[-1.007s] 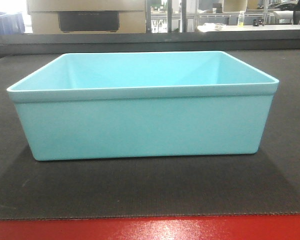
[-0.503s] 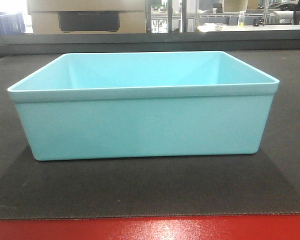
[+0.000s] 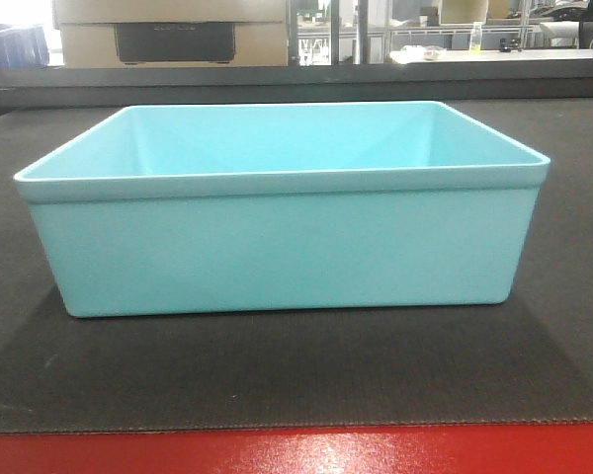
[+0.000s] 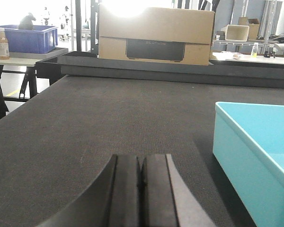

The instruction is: Fetch blue bin and place on conveyor start

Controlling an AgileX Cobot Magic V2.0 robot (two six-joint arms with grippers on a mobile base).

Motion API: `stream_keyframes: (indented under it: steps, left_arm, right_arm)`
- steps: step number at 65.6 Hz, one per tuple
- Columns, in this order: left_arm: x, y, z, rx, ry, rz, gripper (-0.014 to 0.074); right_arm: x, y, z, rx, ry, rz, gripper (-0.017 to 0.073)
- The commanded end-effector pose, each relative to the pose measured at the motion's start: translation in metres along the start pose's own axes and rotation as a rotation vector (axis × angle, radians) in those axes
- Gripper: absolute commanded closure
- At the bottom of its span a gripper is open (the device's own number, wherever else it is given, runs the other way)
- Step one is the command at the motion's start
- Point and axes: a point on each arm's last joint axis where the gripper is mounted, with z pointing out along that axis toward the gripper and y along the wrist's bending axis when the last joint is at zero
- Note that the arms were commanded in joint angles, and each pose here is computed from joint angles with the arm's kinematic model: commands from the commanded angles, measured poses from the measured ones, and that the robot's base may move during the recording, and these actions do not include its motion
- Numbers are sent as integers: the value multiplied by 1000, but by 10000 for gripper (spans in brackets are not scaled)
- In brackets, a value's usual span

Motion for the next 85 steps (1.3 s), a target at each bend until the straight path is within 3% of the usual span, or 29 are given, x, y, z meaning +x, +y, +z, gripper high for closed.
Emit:
stream_keyframes:
  steps: [1, 10, 13, 17, 85]
  left_arm:
    - [-3, 0, -1, -1, -29, -2, 704]
    - [-3, 0, -1, -1, -29, -2, 704]
    - [-3, 0, -1, -1, -29, -2, 704]
    - [-3, 0, -1, -1, -29, -2, 704]
    - [-3, 0, -1, -1, -29, -2, 704]
  right_arm:
    - [17, -1, 1, 18, -36, 6, 721]
    - [48, -2, 4, 24, -31, 31, 721]
    - [44, -2, 3, 27, -85, 32, 721]
    - [49, -2, 4, 24, -37, 33, 721]
    - [49, -2, 4, 24, -35, 33, 721]
